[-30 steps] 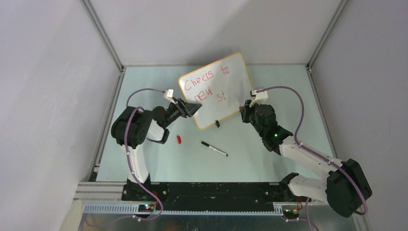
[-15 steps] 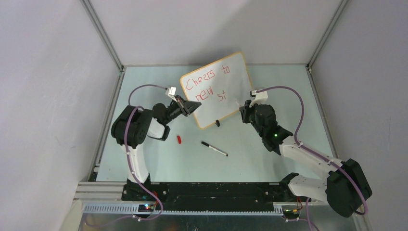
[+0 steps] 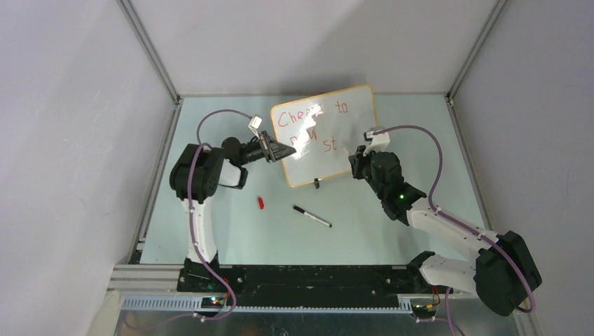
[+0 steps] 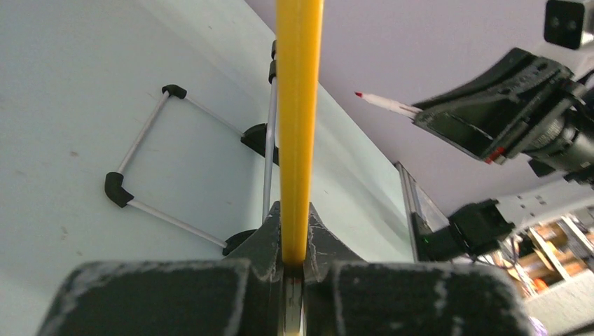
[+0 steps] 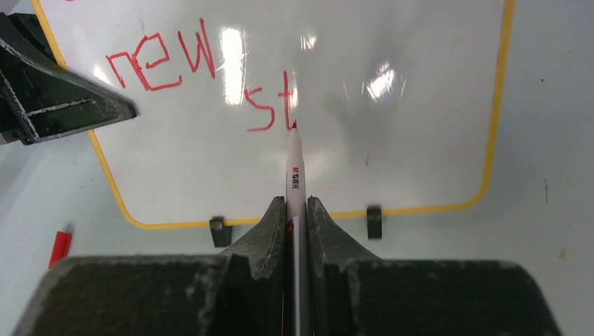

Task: Write a sentence on the whiteboard
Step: Hold the whiteboard on the whiteboard stand, then write a sentence on the whiteboard.

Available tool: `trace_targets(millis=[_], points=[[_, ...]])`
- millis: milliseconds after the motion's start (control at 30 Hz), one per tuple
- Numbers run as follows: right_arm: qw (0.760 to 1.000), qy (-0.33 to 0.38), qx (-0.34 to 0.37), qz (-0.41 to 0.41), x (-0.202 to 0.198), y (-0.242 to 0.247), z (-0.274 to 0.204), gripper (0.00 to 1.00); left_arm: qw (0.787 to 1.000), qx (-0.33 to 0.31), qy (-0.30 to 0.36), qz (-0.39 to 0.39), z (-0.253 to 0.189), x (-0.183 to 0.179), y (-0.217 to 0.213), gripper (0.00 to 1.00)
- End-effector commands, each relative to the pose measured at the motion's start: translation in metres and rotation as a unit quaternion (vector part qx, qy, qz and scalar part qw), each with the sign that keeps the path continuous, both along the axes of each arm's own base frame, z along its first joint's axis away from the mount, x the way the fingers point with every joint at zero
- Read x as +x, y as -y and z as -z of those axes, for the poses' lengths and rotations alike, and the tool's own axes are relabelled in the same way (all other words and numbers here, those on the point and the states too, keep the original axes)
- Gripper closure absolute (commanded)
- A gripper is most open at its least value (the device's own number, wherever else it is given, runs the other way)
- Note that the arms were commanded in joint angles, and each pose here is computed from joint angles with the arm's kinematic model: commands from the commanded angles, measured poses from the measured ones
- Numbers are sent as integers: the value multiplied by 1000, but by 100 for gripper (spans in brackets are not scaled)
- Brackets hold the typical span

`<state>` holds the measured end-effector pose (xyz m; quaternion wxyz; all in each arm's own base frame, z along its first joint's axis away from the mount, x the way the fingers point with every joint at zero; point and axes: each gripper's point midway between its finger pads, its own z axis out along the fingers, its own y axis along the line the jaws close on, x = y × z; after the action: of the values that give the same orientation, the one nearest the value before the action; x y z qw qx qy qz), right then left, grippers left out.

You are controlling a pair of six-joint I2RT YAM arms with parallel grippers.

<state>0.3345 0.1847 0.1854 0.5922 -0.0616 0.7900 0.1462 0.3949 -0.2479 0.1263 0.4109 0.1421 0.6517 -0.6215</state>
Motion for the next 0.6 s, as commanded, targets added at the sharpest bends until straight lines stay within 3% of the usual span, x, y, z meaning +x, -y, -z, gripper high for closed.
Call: trace_targets(millis=[0,167,567], points=[[1000,22,17,4,7,-3,-22,100,995,0,13,103,-15,-34,10,100],[1000,22,16,5,6,-1,-24,100,994,-1,4,107,-14,-34,10,100],[1000,-5,19,1,5,-2,-29,100,999,0,34,19,-14,-25,3,100]])
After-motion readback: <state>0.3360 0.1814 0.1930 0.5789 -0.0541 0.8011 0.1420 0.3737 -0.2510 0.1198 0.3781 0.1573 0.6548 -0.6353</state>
